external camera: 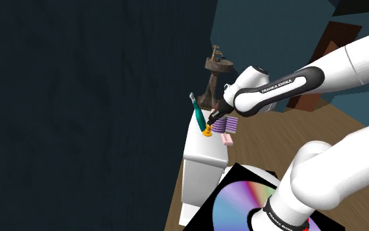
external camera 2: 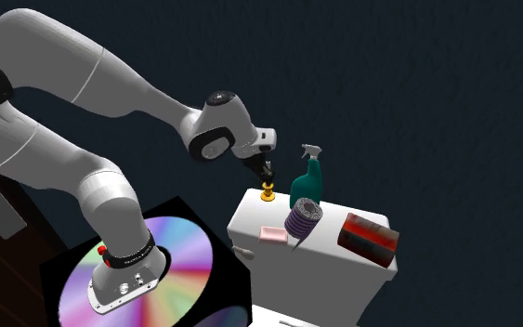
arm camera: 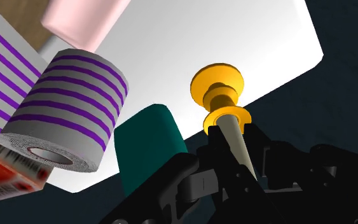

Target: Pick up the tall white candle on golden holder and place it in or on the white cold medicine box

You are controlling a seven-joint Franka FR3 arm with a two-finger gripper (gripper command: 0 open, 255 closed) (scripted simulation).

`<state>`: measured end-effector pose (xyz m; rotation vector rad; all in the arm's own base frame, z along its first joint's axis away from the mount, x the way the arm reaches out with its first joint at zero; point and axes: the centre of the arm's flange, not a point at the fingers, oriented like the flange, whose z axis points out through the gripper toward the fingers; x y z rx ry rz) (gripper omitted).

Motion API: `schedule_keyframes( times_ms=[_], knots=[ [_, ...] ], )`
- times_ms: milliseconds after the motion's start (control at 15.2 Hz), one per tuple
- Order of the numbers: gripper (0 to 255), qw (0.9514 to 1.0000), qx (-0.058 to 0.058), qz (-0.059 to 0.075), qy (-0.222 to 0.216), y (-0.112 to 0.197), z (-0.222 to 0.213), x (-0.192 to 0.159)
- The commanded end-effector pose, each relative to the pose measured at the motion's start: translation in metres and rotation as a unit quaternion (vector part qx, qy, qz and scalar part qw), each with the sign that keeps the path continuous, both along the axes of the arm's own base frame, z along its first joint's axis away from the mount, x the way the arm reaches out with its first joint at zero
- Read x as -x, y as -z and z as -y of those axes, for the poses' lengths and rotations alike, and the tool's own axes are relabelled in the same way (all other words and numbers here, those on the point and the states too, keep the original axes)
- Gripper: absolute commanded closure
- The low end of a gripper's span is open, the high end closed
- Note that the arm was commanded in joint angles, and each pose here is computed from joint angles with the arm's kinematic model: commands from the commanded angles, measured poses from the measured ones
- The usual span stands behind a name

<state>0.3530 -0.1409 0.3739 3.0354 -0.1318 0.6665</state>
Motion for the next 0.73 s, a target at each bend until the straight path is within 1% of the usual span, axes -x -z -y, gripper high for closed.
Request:
schedule_keyframes(
  times_ms=[0, 660],
  knots=[
    [255, 1.0, 0.0, 0.0, 0.0, -0.011, 0.001, 0.001],
    [255, 1.0, 0.0, 0.0, 0.0, -0.064, 0.001, 0.001]
  ],
)
